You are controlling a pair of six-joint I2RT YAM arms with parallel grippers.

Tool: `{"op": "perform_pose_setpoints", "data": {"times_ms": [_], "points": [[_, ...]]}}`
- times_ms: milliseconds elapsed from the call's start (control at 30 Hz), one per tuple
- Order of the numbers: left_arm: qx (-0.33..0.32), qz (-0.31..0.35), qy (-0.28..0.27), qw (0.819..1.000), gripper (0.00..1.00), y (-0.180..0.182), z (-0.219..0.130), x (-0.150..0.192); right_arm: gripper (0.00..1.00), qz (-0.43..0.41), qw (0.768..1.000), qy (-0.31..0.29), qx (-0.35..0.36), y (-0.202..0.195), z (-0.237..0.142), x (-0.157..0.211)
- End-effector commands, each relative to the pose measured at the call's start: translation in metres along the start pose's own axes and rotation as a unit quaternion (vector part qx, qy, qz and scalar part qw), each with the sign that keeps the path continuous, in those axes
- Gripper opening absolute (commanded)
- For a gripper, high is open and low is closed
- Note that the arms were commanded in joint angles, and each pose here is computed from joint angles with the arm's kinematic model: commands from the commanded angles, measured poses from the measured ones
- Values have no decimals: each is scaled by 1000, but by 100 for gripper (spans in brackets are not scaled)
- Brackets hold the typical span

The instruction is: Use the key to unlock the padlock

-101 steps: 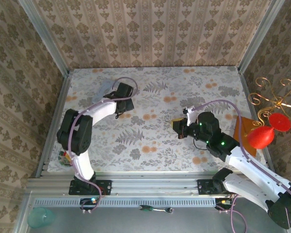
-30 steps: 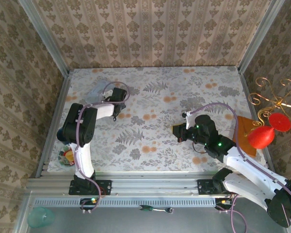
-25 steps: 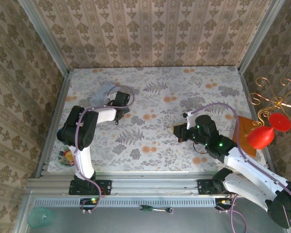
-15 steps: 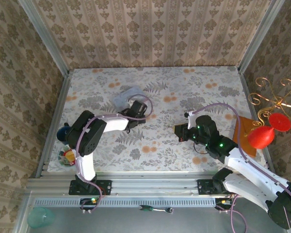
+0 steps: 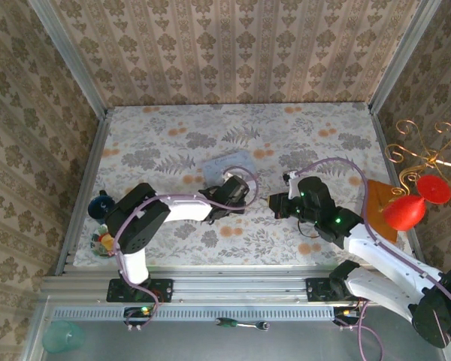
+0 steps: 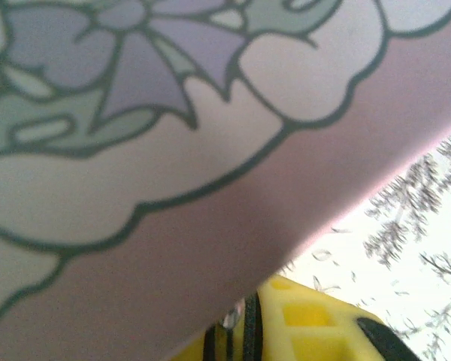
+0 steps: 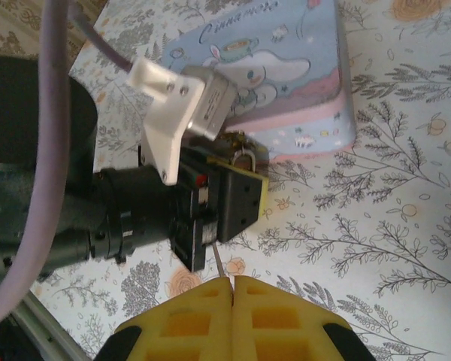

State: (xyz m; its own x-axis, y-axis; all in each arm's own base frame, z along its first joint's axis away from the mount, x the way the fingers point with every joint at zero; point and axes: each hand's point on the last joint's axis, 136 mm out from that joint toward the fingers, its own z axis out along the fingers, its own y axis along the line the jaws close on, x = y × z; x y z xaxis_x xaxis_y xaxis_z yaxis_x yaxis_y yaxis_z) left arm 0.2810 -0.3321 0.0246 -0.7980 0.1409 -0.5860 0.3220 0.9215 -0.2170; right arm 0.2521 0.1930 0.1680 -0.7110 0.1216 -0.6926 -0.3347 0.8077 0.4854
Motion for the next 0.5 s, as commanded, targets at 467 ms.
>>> {"op": "perform_pose_setpoints", "data": {"times_ms": [467], "points": [[132,-11,-78,988,62,4,-68,1,0,29,999,-15,-13,13,-2,-20]]}}
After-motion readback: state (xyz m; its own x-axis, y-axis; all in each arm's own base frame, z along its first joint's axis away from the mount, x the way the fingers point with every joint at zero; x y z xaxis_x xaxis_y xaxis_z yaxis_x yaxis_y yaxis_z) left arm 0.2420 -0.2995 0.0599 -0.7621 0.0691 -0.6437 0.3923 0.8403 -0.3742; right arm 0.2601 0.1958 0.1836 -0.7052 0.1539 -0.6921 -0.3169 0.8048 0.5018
